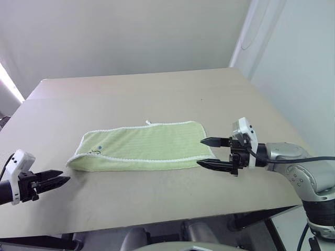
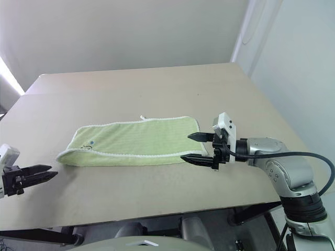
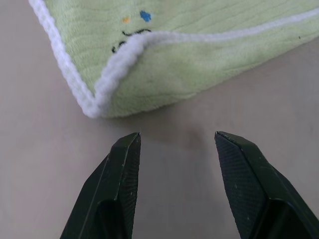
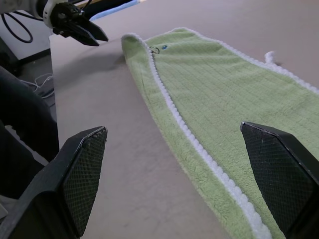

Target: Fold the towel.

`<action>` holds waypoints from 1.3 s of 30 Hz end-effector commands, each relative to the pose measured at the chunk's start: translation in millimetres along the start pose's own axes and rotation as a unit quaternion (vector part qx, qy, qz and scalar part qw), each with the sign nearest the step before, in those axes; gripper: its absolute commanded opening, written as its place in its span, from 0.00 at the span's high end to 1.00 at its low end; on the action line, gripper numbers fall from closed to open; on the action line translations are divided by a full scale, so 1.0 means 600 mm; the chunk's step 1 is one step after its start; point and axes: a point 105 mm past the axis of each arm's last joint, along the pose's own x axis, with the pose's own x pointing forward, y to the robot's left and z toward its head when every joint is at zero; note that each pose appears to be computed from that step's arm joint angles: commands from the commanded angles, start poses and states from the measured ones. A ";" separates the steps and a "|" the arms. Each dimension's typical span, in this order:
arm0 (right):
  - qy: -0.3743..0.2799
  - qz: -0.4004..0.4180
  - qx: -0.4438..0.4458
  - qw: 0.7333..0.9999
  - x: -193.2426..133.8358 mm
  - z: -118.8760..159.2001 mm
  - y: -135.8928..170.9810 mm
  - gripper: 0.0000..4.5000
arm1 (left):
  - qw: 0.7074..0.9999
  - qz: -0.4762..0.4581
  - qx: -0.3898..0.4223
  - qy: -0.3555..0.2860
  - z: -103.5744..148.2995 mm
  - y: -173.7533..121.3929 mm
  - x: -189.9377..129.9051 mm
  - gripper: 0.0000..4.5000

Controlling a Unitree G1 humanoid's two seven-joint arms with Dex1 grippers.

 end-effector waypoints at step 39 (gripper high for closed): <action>0.054 -0.106 -0.020 0.993 0.005 -0.003 -0.058 0.00 | 0.997 -0.015 0.077 -0.024 0.084 0.053 0.089 0.45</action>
